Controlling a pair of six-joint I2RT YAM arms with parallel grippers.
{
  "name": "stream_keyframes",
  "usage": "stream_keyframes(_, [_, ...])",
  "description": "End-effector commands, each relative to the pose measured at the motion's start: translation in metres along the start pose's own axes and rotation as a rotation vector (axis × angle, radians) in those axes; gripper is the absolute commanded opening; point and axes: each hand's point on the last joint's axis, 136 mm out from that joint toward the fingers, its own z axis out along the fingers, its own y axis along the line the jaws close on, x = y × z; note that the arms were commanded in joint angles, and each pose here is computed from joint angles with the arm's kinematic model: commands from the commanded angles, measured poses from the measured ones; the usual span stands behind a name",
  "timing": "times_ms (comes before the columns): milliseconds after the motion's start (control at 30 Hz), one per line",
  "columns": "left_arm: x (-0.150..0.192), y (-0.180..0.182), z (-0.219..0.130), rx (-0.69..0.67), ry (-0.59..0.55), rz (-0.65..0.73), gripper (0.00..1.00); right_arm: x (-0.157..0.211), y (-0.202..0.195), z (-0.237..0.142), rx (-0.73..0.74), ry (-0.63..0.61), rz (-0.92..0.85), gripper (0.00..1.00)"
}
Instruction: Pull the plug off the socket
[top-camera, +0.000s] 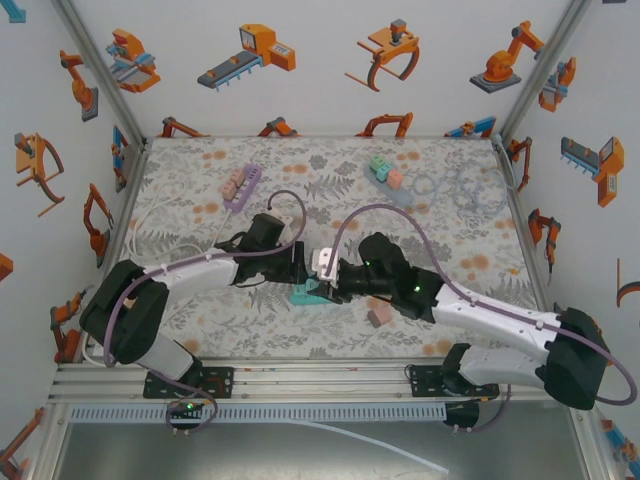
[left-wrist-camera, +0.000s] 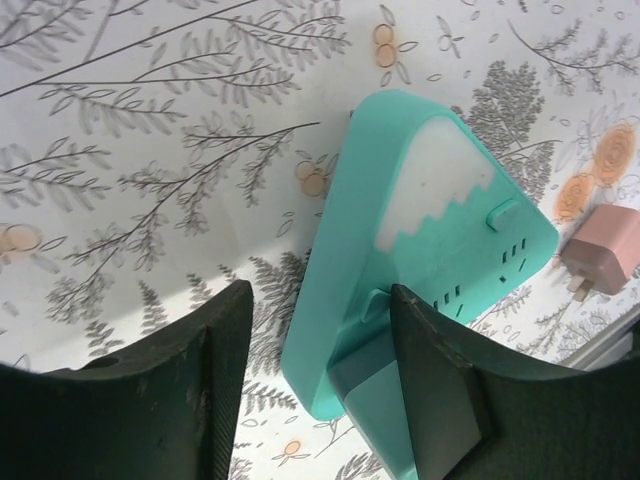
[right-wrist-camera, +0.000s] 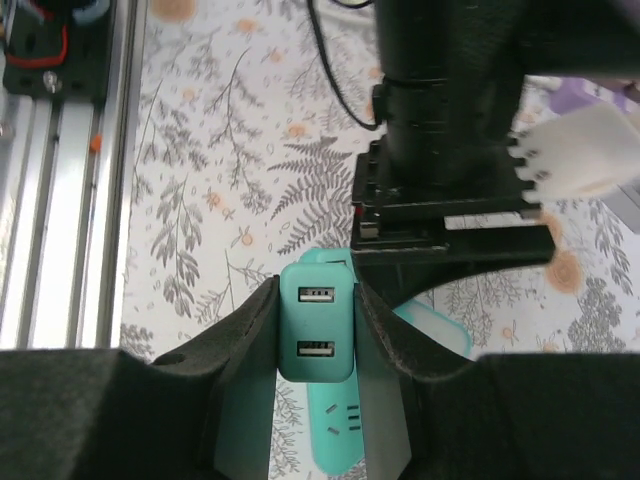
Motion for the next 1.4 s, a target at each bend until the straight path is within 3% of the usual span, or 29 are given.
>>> stream_keyframes(0, [0.021,0.032,-0.01,-0.148,0.075,0.018,0.57,-0.01,-0.031,-0.016,0.203,-0.038,0.252,0.0])
stream_keyframes(133, [0.001,0.014,-0.029,-0.09,0.004,0.032,0.61,-0.006,-0.059,-0.042,0.388,-0.023,0.433,0.0])
stream_keyframes(367, [-0.023,-0.033,-0.083,0.104,-0.159,0.103,0.69,0.017,-0.101,-0.079,0.473,-0.08,0.858,0.0])
stream_keyframes(700, [0.003,-0.115,-0.147,0.446,-0.284,0.365,0.84,0.1,-0.132,-0.115,0.618,-0.126,1.27,0.0])
stream_keyframes(933, [0.011,-0.109,-0.152,0.42,-0.285,0.376,0.95,0.163,-0.112,-0.112,0.618,-0.066,1.407,0.0])
stream_keyframes(1200, [0.007,-0.096,-0.146,0.337,-0.3,0.357,1.0,0.205,-0.091,-0.099,0.595,-0.01,1.468,0.0])
stream_keyframes(1367, [0.007,-0.088,-0.141,0.299,-0.298,0.343,0.98,0.217,-0.086,-0.092,0.574,0.002,1.471,0.1])
